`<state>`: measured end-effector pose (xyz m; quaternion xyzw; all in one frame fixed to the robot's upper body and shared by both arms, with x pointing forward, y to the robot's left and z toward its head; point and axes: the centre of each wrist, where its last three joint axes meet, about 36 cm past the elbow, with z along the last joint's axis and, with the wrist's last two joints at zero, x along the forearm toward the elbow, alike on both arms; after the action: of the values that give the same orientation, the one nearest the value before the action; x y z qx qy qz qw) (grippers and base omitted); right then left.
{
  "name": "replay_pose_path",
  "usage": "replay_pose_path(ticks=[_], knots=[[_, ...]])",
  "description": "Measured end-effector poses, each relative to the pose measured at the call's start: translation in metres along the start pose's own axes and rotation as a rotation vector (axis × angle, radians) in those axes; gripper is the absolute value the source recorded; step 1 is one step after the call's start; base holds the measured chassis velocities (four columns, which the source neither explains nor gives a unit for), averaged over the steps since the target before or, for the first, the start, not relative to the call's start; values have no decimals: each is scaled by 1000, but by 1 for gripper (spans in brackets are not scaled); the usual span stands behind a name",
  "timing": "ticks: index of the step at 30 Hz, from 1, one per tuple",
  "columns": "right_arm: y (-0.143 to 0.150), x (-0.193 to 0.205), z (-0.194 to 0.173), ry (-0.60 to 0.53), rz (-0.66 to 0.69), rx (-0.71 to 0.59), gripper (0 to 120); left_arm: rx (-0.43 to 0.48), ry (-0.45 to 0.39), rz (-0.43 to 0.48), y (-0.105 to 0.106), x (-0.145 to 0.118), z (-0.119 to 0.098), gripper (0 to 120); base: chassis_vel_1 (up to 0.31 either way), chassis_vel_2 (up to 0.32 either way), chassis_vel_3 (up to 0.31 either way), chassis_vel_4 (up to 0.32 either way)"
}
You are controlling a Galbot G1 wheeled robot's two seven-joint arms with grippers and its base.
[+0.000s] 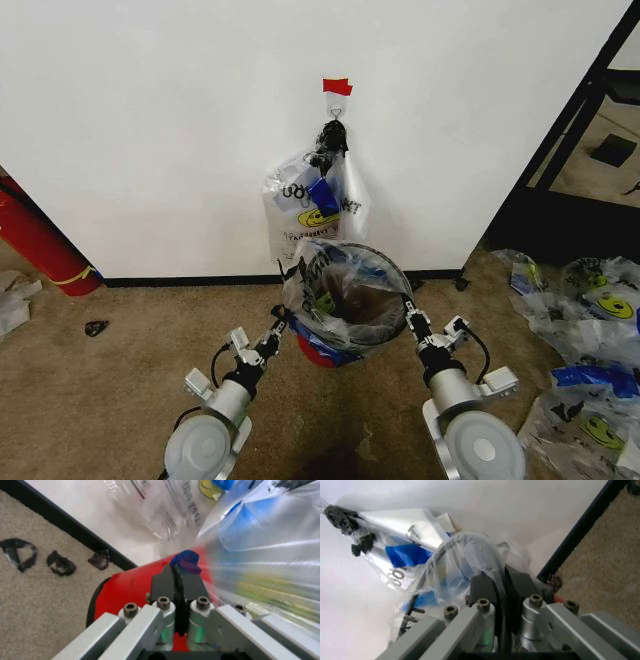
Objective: Pick up the garbage bag from the wall and place it over the trash bin.
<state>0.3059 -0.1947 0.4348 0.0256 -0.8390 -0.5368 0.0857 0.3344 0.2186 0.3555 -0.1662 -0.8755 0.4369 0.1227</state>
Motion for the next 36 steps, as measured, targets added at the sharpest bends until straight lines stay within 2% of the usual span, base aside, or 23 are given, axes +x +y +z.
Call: replay_pose_path(ticks=[6,9,15,18,22,24,29,30,34,36], knots=[[-3,-1,2,6,10,10,1,-15,4,-6,0,3,-5,0,0,0,0,0],[-4,-2,2,4,11,12,1,-30,14,-7,-1,7,-7,4,0,0,0,0],[-5,-4,-2,-8,10,10,1,-100,51,-34,4,25,-6,31,0,0,0,0],[-5,-4,-3,-9,9,11,1,-109,48,-40,6,27,-6,38,0,0,0,0],[-9,-6,-3,-10,19,15,1,-119,29,-43,6,28,-12,57,0,0,0,0],[-10,-6,-3,-10,20,15,1,-123,27,-43,6,29,-13,59,0,0,0,0],[-14,-10,-5,-15,26,22,1,-154,19,-60,8,36,-12,82,0,0,0,0],[-14,-10,-5,-15,26,22,1,-154,19,-60,8,36,-12,82,0,0,0,0],[-19,-13,-8,-18,34,20,1,-171,-2,-68,9,43,-11,98,0,0,0,0],[-20,-14,-9,-18,36,17,1,-175,3,-57,9,48,-10,100,0,0,0,0]])
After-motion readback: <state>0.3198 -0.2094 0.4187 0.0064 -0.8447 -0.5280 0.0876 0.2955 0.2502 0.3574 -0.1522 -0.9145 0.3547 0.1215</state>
